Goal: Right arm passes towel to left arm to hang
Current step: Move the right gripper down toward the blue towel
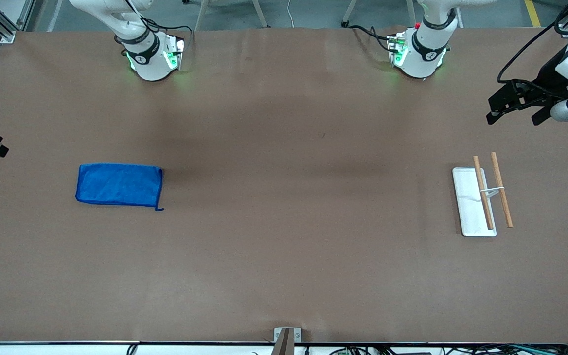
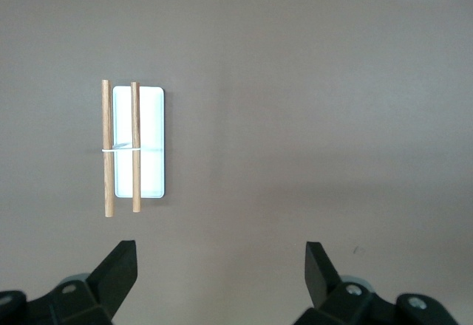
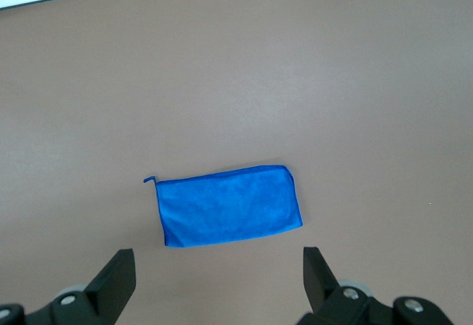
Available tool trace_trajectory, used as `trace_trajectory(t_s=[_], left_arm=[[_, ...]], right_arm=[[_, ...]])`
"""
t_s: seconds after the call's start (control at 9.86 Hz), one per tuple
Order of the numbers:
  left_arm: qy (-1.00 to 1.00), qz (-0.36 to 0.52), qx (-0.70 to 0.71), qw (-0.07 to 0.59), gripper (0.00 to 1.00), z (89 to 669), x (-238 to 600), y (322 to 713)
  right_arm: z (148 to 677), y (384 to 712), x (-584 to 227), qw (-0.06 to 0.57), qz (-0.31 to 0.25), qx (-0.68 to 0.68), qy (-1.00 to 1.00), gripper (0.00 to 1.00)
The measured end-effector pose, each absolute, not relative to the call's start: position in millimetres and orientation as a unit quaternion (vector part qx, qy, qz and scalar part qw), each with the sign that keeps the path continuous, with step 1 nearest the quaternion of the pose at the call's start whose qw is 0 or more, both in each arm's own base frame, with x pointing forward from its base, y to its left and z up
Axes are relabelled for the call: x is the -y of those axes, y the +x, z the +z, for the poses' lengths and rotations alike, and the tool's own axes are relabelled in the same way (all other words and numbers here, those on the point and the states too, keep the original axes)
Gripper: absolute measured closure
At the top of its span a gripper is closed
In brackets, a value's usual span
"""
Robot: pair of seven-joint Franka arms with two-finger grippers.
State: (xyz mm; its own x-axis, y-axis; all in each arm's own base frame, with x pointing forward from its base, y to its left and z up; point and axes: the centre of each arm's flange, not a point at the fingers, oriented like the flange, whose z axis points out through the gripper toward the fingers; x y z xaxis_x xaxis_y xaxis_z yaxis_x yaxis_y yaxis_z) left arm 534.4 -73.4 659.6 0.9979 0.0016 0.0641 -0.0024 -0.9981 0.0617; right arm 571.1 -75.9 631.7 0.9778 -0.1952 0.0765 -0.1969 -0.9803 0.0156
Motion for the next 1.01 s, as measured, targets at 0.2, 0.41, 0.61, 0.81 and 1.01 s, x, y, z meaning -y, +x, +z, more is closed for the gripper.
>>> trace_trajectory(t_s=[0.2, 0.41, 0.61, 0.81, 1.01], left_arm=[[0.999, 0.031, 0.000, 0.031, 0.00, 659.0, 73.7, 534.6], [0.999, 0.030, 0.001, 0.031, 0.00, 657.7, 74.8, 535.0], [0.999, 0.028, 0.001, 0.031, 0.00, 655.6, 74.8, 536.2], [0.999, 0.026, 0.001, 0.031, 0.00, 653.7, 75.0, 537.2], [0.999, 0.025, 0.001, 0.029, 0.00, 652.0, 74.8, 538.2]], right_arm=[[631.4, 570.9, 75.6, 0.012, 0.036, 0.098, 0.994, 0.00], [630.6, 570.1, 75.5, 0.011, 0.032, 0.098, 0.995, 0.00], [625.0, 569.6, 75.4, 0.011, 0.025, 0.098, 0.995, 0.00], [576.0, 571.4, 76.8, 0.010, -0.008, 0.099, 0.995, 0.00], [484.3, 579.9, 79.0, 0.011, -0.030, 0.083, 0.996, 0.00]])
